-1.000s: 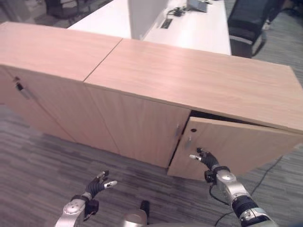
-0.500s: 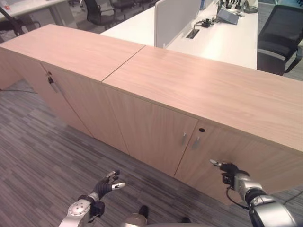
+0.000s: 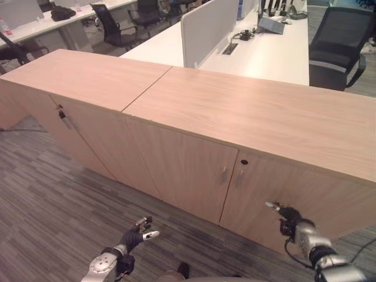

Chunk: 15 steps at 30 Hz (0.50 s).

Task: Put the empty folder in the office cabinet

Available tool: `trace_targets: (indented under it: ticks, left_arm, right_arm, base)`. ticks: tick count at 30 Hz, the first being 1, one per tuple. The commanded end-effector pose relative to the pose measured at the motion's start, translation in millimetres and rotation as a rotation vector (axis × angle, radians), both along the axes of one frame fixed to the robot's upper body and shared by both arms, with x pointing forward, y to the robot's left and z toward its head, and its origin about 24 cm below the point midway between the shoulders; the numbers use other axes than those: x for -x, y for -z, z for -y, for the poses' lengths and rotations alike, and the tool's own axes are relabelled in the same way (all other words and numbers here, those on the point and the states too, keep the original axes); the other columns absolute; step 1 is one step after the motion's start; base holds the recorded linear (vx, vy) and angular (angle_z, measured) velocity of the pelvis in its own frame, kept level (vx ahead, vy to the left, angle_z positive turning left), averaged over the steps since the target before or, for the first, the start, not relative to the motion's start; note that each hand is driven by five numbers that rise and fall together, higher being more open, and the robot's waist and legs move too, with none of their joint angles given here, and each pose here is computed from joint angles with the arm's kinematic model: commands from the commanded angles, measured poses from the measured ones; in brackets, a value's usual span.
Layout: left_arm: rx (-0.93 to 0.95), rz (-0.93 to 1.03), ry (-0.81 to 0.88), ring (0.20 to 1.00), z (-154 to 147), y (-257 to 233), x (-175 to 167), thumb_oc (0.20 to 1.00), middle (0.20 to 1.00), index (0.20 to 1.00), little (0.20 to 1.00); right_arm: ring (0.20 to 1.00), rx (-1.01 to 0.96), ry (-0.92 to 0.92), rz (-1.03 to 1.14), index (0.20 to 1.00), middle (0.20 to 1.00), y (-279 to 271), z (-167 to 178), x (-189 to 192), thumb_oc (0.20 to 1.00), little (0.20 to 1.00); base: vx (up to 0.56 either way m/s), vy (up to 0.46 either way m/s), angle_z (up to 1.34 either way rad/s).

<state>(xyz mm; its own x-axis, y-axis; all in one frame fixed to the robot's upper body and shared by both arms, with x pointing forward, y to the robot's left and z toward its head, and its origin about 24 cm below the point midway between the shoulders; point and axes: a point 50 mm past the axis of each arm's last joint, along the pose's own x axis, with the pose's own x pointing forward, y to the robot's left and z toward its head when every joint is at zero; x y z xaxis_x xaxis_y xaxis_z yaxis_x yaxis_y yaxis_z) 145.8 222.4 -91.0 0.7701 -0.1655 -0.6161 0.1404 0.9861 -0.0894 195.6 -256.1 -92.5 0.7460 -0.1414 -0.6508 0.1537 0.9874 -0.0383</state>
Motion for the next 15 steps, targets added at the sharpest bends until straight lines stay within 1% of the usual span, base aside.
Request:
trace_targets:
  ticks: [1, 4, 5, 7, 10, 15]
  left_arm:
    - [-0.046, 0.059, -0.008, 1.0, -10.9, -7.6, -14.8, 1.0, 1.0, 1.0, 1.0]
    - [-0.037, 0.059, -0.037, 1.0, -10.1, -5.2, -11.6, 1.0, 1.0, 1.0, 1.0]
    - [-0.037, 0.058, -0.037, 1.0, -10.1, -5.1, -11.3, 1.0, 1.0, 1.0, 1.0]
    - [-0.03, 0.053, -0.072, 1.0, -8.8, -1.6, -10.1, 1.0, 1.0, 1.0, 1.0]
    - [-0.026, 0.04, -0.092, 1.0, -7.8, 2.0, -7.7, 1.0, 1.0, 1.0, 1.0]
    - [-0.048, 0.033, -0.086, 1.0, -8.8, 3.7, -6.8, 1.0, 1.0, 1.0, 1.0]
  right_arm:
    - [1.0, 0.0, -0.079, 0.063, 1.0, 1.0, -5.3, -13.2, -12.2, 1.0, 1.0]
    - [1.0, -0.018, -0.144, -0.012, 1.0, 1.0, 11.5, -22.9, 22.4, 1.0, 1.0]
    - [1.0, -0.018, -0.144, -0.013, 1.0, 1.0, 11.6, -23.0, 22.9, 1.0, 1.0]
    - [1.0, 0.011, -0.209, -0.072, 1.0, 1.0, 20.8, -26.9, 40.6, 1.0, 1.0]
    - [1.0, 0.047, -0.261, -0.081, 1.0, 1.0, 20.9, -27.9, 44.8, 1.0, 1.0]
    - [1.0, 0.064, -0.279, -0.088, 1.0, 1.0, 21.3, -26.6, 46.0, 1.0, 1.0]
  base:
    - [-0.01, 0.014, -0.17]
    - [-0.01, 0.008, -0.07]
    - [-0.02, 0.008, -0.07]
    - [-0.04, 0.018, -0.11]
    - [-0.04, 0.02, -0.27]
    - [-0.02, 0.023, -0.35]
